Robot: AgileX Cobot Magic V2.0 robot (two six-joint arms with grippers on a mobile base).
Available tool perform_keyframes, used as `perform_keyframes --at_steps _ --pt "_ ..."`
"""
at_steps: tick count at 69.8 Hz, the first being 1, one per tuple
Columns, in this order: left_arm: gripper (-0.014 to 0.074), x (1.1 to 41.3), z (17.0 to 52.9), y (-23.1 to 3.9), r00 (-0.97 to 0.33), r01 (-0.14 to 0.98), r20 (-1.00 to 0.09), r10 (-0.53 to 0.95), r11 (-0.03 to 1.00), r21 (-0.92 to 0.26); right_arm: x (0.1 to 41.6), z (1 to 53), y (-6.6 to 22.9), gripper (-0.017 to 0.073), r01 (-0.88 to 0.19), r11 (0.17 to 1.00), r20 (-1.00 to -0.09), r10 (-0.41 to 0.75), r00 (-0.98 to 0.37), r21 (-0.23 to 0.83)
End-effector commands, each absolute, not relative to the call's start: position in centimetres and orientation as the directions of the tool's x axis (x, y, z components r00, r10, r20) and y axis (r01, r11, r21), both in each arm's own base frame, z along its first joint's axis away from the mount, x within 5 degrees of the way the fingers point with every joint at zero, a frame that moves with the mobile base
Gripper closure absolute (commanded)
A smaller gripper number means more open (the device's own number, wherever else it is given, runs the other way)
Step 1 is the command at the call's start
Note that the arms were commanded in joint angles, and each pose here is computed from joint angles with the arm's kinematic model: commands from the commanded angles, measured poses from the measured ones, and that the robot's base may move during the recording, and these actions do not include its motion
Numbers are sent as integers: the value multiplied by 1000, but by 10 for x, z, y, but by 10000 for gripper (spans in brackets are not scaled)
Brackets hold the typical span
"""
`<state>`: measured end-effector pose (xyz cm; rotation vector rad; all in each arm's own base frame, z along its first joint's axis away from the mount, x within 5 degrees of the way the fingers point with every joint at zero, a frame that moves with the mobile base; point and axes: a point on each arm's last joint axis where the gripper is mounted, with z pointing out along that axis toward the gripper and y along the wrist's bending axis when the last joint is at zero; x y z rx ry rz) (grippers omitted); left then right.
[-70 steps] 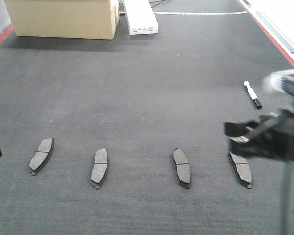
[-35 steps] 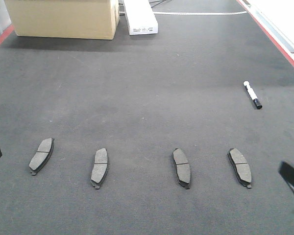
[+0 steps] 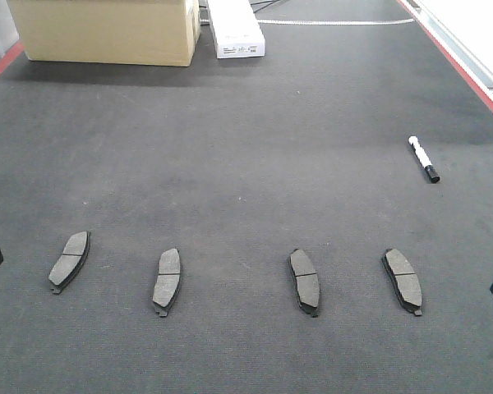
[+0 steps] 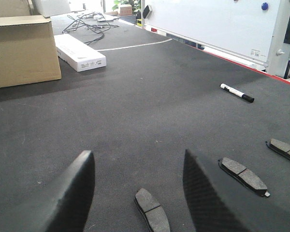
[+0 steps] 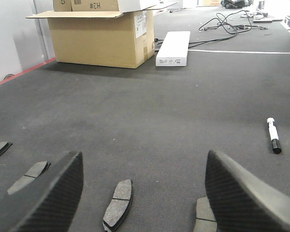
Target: Move and align brake pads A on conveyor
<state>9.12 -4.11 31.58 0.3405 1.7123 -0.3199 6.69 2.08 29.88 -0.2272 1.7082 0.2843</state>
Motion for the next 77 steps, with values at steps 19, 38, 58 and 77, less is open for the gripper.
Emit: perform_keyframes --at_steps 19,38,58,77 --pt "443 91 331 -43 -79 423 -997 10 906 -24 67 313 22 311 -326 945 -998 19 -62 38" --pt "602 91 331 -43 -82 422 -997 11 906 -24 67 313 22 568 -326 944 -998 23 -63 43" --pt "601 91 331 -43 -82 422 -997 11 906 -24 67 313 22 568 -326 944 -998 23 -63 43" --pt "601 91 327 -44 -86 424 -996 14 905 -24 67 313 22 568 -326 944 -998 23 -63 43"
